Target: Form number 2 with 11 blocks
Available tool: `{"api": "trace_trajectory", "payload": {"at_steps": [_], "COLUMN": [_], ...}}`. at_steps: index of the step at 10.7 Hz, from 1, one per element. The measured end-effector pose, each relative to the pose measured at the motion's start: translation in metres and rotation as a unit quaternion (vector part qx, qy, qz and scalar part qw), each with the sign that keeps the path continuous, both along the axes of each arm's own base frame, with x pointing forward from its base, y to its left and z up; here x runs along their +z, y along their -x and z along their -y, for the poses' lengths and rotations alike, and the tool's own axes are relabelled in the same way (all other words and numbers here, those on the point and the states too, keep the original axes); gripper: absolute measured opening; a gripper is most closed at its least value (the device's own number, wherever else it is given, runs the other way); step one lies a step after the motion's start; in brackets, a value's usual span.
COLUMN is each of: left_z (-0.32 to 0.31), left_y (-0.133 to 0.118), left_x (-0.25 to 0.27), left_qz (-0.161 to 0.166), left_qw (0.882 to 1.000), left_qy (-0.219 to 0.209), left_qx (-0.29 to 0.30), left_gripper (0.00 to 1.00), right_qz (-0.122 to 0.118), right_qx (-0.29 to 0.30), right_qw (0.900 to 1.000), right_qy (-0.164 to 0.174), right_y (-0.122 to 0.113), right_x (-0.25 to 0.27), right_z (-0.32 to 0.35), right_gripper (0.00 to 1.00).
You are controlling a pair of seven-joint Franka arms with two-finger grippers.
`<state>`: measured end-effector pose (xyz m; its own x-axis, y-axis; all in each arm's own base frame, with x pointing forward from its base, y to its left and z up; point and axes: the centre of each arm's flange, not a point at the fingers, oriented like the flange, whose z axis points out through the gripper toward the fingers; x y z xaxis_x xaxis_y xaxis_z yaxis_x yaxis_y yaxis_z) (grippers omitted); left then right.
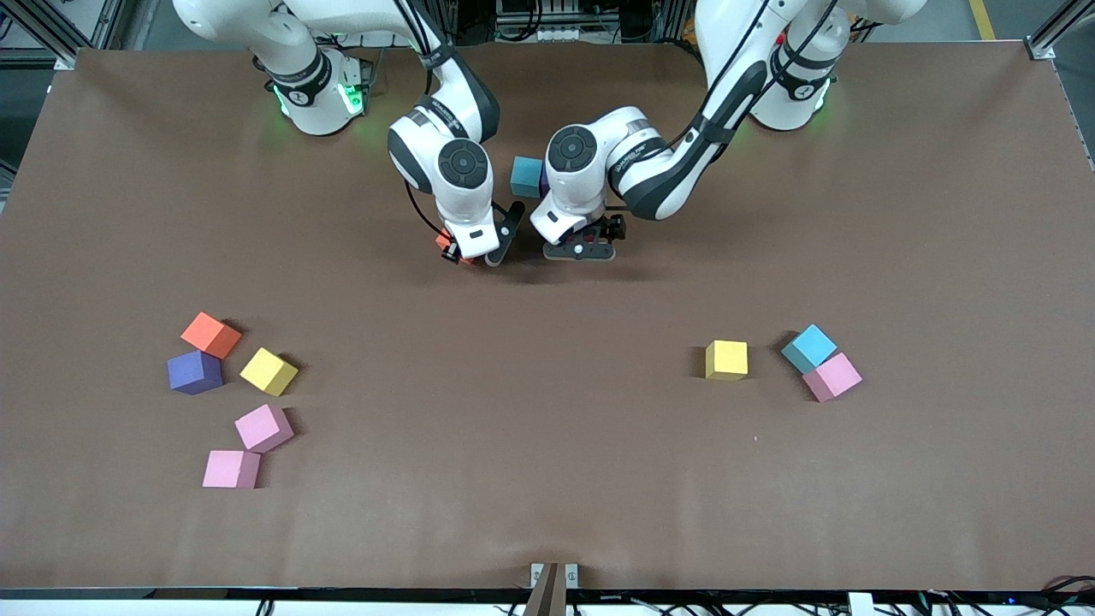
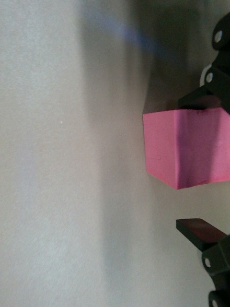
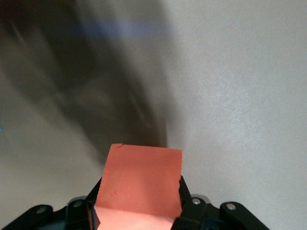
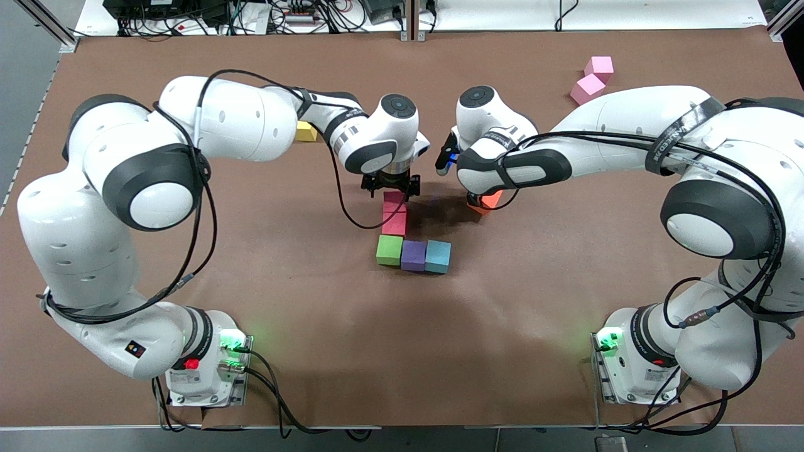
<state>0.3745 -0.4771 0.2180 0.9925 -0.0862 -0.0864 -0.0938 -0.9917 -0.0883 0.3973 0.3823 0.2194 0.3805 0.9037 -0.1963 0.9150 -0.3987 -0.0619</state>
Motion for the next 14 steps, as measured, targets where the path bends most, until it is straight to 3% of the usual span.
{"api": "trace_trajectory", "payload": {"at_steps": [7, 10, 14], "left_z": [-0.022, -0.051, -0.128], "left_y": [-0.041, -0.073, -0.127], "left_x": [0.065, 0.093, 0.127], "left_qz": [0.044, 0.064, 0.075], "left_qw": [0.998, 0.996, 0.989], "left_qy": [0.022, 0.029, -0.001], "left_qx": [0.033, 0.058, 0.131], "left_gripper": [1.00, 1.00, 1.00], "right_qz": [0.011, 0.017, 0.030], "right_qx": [0.035, 0.057, 0.068], "right_qw": [0.999, 0.997, 0.995], "right_qy": [-0.025, -0.044, -0.061], "right_y": [0.005, 0.016, 0.021], "right_x": [0.000, 0.000, -0.009], "right_z": [-0.050, -0.079, -0.097], "right_gripper": [0.59, 0.59, 0.59]}}
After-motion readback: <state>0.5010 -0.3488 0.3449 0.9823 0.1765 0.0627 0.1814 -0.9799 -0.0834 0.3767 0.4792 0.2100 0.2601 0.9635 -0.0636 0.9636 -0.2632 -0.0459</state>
